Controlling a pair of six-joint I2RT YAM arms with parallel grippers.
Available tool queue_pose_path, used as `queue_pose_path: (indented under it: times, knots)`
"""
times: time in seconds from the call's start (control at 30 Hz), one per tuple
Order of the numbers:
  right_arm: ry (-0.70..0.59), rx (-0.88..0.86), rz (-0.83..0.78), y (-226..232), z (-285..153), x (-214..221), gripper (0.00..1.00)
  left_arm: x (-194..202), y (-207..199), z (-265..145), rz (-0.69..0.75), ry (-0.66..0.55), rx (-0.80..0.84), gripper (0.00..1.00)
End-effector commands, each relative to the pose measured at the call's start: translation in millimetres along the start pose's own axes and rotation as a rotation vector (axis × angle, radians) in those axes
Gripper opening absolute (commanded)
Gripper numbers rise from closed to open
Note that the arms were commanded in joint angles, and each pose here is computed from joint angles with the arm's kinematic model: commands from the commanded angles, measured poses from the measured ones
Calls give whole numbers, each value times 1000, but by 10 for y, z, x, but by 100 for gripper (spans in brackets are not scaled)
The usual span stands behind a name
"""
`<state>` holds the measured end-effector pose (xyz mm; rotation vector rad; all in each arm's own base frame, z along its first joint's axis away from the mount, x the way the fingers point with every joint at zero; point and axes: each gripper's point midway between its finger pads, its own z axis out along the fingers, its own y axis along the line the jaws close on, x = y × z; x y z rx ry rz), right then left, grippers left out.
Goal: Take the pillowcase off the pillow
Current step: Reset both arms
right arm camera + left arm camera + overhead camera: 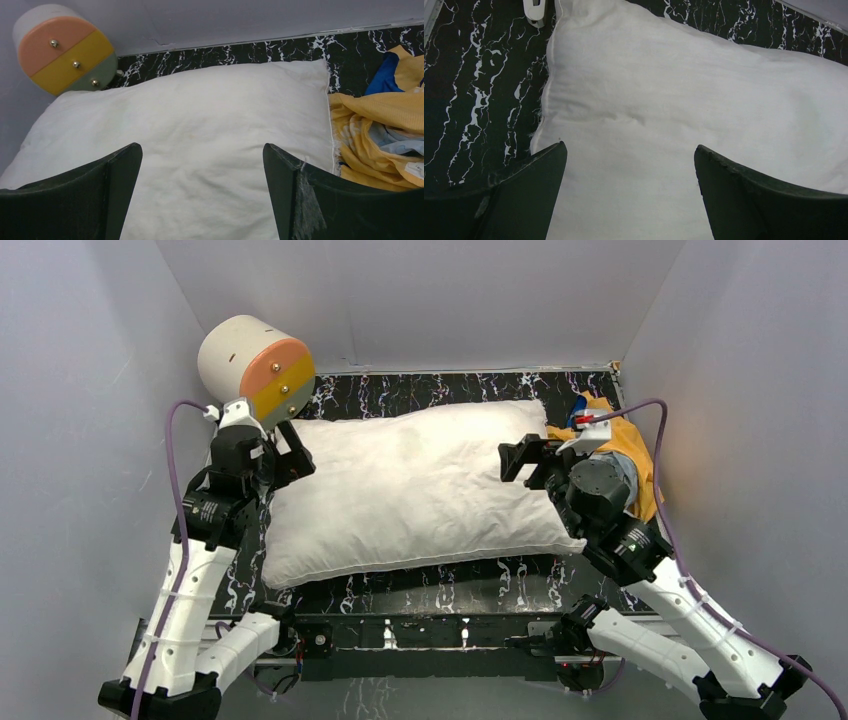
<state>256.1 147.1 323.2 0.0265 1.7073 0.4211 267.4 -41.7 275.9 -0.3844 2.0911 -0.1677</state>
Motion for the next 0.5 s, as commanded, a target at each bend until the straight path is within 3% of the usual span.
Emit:
queue_pose_path:
  times: [0.0, 0.47]
  knots:
    - [-67, -39, 50, 49, -90, -192, 99, -112, 69, -146, 2, -58, -16, 98]
    - [16, -23, 20, -5, -96, 26, 99, -136, -37, -106, -24, -69, 33, 98]
